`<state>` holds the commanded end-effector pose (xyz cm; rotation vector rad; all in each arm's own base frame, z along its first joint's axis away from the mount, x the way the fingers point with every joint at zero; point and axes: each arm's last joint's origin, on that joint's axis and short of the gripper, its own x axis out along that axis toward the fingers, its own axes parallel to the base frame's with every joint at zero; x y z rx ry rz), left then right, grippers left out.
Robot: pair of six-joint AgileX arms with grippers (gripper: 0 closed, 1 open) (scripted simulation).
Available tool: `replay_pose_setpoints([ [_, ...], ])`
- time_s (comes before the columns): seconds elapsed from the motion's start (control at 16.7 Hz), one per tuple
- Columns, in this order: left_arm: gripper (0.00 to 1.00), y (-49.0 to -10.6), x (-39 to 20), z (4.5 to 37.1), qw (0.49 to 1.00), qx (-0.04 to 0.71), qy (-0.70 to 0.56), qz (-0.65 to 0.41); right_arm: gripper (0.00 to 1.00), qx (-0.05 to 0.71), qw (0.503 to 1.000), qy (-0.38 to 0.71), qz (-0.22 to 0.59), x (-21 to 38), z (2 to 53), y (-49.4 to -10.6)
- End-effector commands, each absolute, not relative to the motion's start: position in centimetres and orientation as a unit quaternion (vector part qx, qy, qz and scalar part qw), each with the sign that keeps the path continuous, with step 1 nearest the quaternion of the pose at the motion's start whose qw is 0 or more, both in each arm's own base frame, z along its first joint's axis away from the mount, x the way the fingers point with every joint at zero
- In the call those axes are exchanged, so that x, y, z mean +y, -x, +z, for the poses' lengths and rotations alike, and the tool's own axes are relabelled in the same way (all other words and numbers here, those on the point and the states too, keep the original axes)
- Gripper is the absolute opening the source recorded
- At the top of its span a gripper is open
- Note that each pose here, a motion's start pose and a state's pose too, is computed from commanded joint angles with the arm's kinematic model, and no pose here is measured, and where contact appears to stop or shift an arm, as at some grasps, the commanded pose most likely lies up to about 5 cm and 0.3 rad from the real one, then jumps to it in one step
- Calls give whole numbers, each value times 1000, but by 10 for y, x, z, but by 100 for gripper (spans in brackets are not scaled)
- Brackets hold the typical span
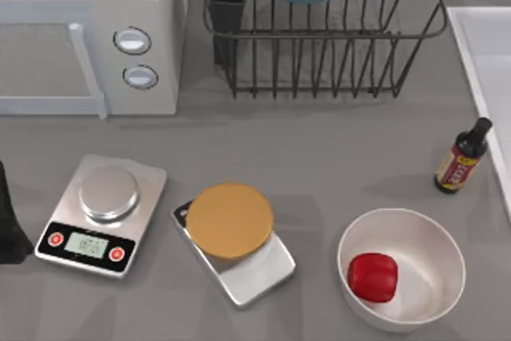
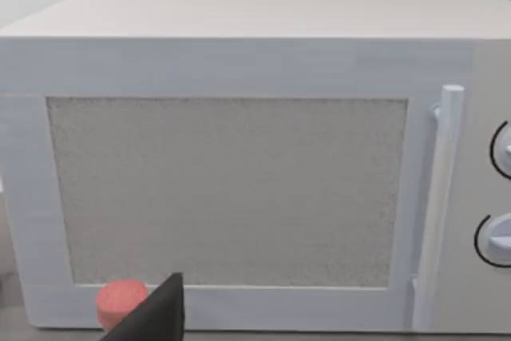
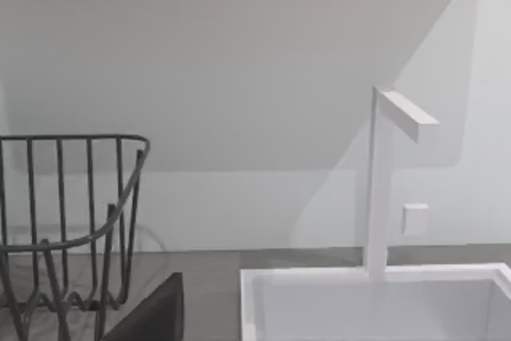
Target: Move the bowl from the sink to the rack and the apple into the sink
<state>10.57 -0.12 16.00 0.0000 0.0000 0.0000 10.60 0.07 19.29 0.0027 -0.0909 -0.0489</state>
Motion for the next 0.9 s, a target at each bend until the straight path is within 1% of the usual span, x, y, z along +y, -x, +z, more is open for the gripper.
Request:
replay_pose_setpoints([
  [0.12,100,-106,-1,160,1000,0,0,0,100,-16,1000,1,-9,-1,171,-105],
  [0.24,100,-106,-1,160,1000,0,0,0,100,0,1000,0,0,-1,160,-106],
  [0.9,100,-106,-1,160,1000,0,0,0,100,0,1000,0,0,-1,160,-106],
])
